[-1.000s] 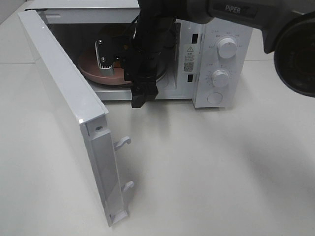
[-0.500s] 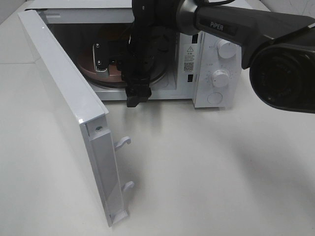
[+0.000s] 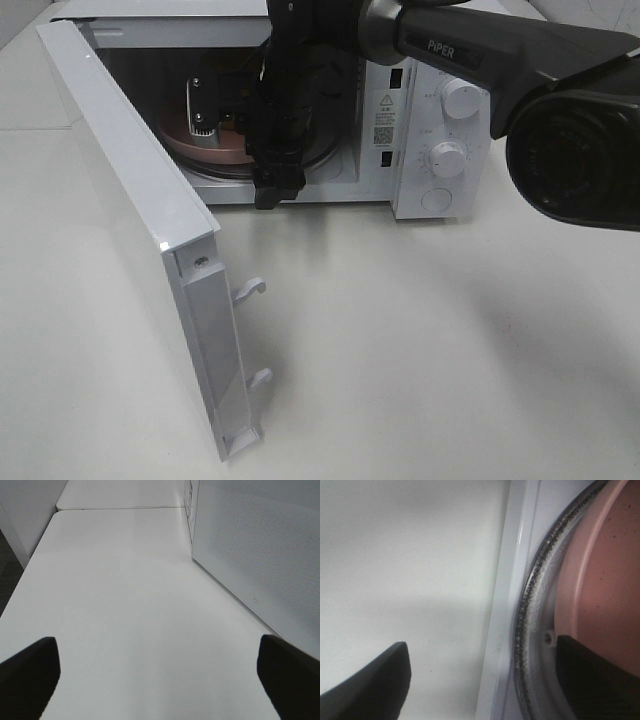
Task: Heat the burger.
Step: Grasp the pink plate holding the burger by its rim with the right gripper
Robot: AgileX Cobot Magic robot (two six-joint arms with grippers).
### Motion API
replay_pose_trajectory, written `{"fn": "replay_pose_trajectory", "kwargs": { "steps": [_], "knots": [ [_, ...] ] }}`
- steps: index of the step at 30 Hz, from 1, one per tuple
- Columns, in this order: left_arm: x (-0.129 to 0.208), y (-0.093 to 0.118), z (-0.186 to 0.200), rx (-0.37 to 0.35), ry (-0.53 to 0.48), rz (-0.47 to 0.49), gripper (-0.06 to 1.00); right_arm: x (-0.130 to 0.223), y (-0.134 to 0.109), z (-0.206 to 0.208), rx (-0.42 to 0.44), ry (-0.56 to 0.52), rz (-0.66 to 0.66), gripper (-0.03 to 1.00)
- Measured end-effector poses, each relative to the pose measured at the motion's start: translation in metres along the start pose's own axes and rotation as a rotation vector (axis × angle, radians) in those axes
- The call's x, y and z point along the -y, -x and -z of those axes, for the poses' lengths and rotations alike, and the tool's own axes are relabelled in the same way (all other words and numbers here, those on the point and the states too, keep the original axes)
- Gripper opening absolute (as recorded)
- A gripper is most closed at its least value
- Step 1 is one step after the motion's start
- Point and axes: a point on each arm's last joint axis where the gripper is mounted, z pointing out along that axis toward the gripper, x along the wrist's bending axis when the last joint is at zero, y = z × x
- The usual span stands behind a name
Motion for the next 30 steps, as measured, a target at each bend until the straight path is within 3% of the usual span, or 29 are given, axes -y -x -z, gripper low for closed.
{"fn": "replay_pose_trajectory", "kwargs": {
  "steps": [30],
  "knots": [
    [0.0000, 0.0000, 0.0000, 0.000, 0.000, 0.000, 1.00, -0.0026, 0.0059, 0.0029, 0.053, 0.022, 0.000, 0.77]
  ]
}}
